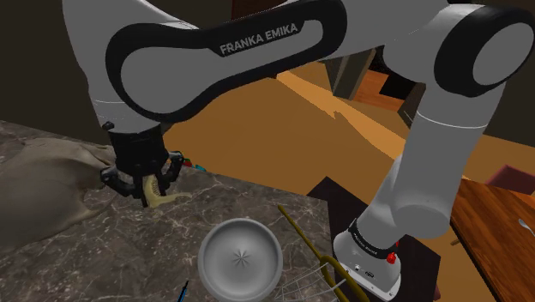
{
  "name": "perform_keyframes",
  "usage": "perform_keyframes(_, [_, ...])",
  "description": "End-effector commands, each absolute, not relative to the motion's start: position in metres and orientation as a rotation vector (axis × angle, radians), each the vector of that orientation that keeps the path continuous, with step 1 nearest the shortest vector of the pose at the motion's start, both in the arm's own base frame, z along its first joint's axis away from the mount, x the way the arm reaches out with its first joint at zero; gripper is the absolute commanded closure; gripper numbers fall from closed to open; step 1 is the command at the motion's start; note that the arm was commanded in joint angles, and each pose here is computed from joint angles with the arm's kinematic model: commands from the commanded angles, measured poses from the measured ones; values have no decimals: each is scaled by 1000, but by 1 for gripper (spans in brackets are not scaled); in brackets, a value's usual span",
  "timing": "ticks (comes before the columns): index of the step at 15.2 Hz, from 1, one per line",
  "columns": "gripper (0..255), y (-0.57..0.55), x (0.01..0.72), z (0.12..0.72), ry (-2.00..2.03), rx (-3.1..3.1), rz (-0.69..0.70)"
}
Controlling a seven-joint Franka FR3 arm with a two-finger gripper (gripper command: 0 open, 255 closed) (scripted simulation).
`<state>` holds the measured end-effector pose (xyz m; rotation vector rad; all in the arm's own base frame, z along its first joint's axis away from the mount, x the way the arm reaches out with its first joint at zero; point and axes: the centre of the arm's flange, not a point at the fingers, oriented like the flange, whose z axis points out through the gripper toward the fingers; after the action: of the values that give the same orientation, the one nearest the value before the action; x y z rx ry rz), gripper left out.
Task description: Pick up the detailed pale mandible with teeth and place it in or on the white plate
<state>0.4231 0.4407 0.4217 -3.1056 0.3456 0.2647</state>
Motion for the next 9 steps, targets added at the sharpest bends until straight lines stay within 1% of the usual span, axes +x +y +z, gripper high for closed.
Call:
perform_keyframes(1, [255,441,423,429,345,-3106,265])
perform_keyframes(9, [255,422,319,428,345,-3106,265])
